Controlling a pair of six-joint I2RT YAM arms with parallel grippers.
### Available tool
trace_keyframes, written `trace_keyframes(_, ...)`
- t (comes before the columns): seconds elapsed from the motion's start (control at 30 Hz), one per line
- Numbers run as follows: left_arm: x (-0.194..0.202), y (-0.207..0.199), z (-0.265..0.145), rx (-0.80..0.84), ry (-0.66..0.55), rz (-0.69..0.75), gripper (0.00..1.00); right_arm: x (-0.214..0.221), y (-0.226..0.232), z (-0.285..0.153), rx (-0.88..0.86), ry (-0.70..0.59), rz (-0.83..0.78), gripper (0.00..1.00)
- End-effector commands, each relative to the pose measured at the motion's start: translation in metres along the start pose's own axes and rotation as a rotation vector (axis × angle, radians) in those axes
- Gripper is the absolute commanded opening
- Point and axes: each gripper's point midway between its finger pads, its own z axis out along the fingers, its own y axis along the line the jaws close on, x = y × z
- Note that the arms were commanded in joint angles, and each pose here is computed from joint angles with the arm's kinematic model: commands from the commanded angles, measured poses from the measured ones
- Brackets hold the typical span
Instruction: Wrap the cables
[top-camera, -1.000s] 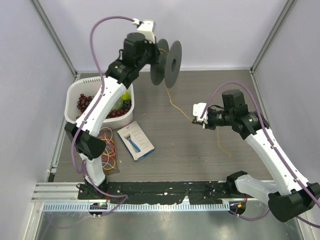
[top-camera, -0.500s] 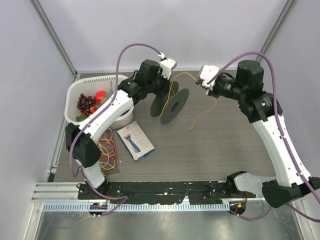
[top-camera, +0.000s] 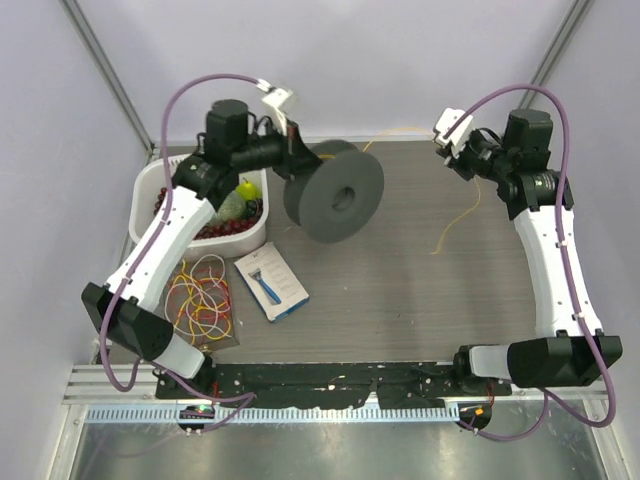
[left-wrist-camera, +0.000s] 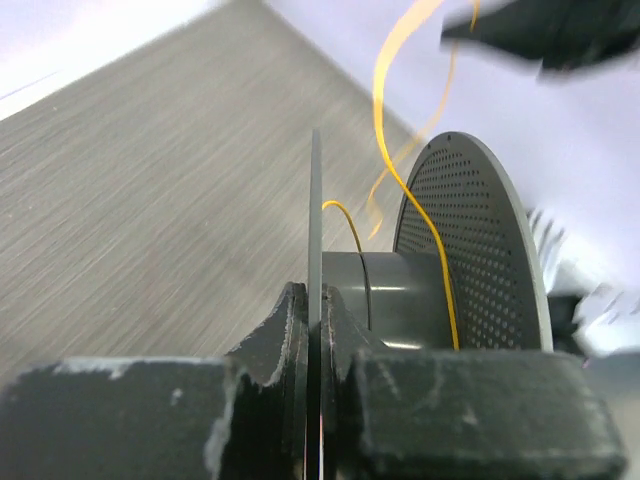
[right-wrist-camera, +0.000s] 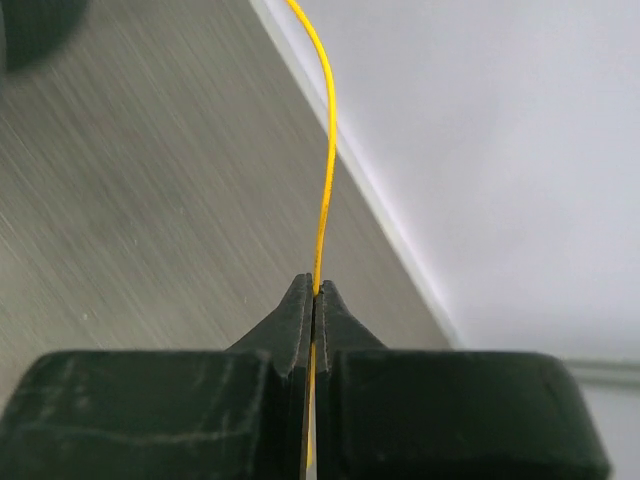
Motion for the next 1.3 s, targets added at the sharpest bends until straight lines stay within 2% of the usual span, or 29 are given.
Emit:
trace_keyframes(0.0, -0.109, -0.03, -0.049, 0.193, -0.335, -0.122, 0.0, 0.055, 0.009, 0.006, -0.027, 0.09, 0.051, 0.01)
trace_keyframes(0.17, -0.169, -0.02, -0.075, 0.226, -0.515, -0.272, 0.0, 0.081, 0.04, 0.014, -0.096, 0.122, 0.151, 0.01)
trace_keyframes(0.33, -0.202, 0.019, -0.093, 0.056, -0.703, -0.416, 0.0, 0.086, 0.084, 0.01, -0.177, 0.108, 0.234, 0.01)
trace_keyframes(0.4, -0.206, 0.028, -0.094, 0.006, -0.749, -0.464, 0.0, 0.073, 0.11, 0.011, -0.249, 0.095, 0.252, 0.01)
trace_keyframes(0.53, -0.201, 0.04, -0.081, -0.081, -0.766, -0.499, 0.0, 0.031, 0.15, 0.016, -0.322, 0.039, 0.236, 0.01)
trace_keyframes(0.63, -0.194, 0.059, -0.069, -0.153, -0.777, -0.578, 0.0, 0.001, 0.181, 0.023, -0.374, -0.002, 0.208, 0.01)
trace_keyframes(0.73, -0.176, 0.077, -0.052, -0.25, -0.735, -0.633, 0.0, -0.025, 0.181, 0.034, -0.338, -0.025, 0.201, 0.01)
trace_keyframes(0.83, -0.161, 0.078, -0.033, -0.296, -0.687, -0.613, 0.0, -0.059, 0.174, 0.043, -0.324, -0.072, 0.186, 0.01)
trace_keyframes(0.97, -0.16, 0.072, -0.023, -0.27, -0.684, -0.588, 0.0, -0.069, 0.172, 0.05, -0.314, -0.111, 0.173, 0.01)
trace_keyframes(1.1, -0.2, 0.046, -0.044, -0.183, -0.761, -0.445, 0.0, -0.051, 0.179, 0.052, -0.28, -0.099, 0.171, 0.01)
trace_keyframes(1.27, -0.249, 0.0, -0.074, -0.057, -0.831, -0.247, 0.0, -0.053, 0.175, 0.05, -0.203, -0.173, 0.206, 0.03)
